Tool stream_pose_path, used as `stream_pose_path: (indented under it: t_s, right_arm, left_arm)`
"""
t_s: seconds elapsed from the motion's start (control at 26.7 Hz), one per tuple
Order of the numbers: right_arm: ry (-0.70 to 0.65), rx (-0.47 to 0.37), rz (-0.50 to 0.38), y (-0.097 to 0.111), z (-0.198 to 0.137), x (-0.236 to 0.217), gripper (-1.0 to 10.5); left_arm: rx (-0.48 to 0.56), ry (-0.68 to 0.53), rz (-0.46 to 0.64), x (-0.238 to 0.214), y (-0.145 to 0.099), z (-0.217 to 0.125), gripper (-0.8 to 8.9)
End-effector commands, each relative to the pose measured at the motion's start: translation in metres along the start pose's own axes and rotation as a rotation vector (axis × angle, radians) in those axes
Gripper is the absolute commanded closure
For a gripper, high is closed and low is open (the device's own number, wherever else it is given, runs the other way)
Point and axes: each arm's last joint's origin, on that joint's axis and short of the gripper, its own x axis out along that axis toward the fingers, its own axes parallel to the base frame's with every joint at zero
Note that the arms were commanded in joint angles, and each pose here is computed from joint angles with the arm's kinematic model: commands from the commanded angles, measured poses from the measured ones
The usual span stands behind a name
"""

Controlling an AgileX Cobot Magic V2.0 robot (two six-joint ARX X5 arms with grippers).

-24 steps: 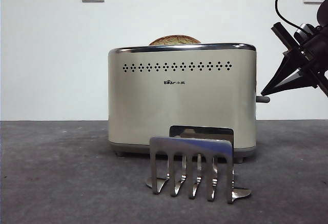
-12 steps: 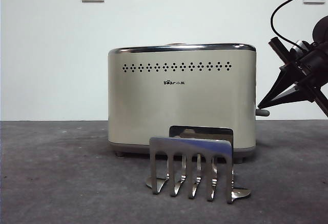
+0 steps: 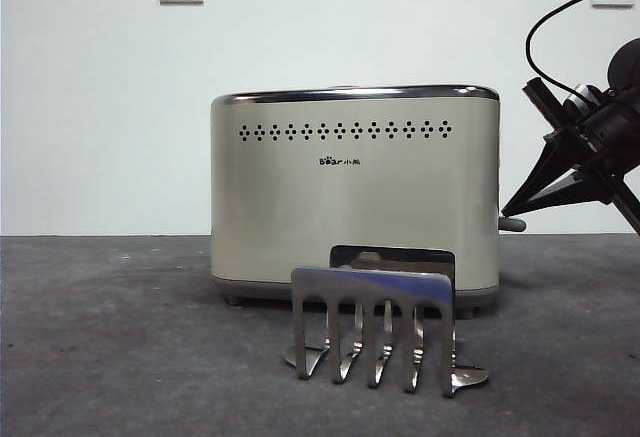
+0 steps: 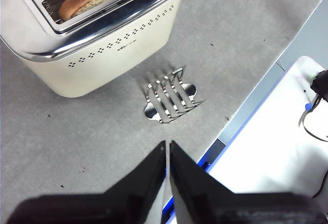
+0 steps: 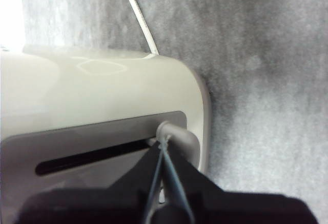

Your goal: Pick up a slice of bread from the rack,put the bread on the toaster,press the button

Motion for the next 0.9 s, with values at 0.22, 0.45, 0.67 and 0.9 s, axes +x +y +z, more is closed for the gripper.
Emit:
stream_pose_path:
  t_s: [0.22,0.45,0.67,0.9]
  right_arm:
    - [0.102,0.084,-0.145,-0.0285,-0.0181,0.0206,9.5]
    - [0.113,0.096,-0.168,-0.0320,-0.0194,0.0228,9.5]
    - [0.114,0.098,-0.178,-0.0325,-0.0198,0.0228,9.5]
    - [0.100,0.060,-0.106,-0.0277,-0.0147,0.0220,9.5]
  left_arm:
    - [-0.004,0.001,-0.002,0.0007,-0.0005,-0.0005,7.97]
    - [-0.004,0.001,-0.002,0.0007,-0.0005,-0.0005,7.96]
    - [-0.004,0.001,-0.002,0.0007,-0.0005,-0.0005,7.97]
    - [-0.004,0.001,-0.002,0.0007,-0.0005,-0.0005,7.97]
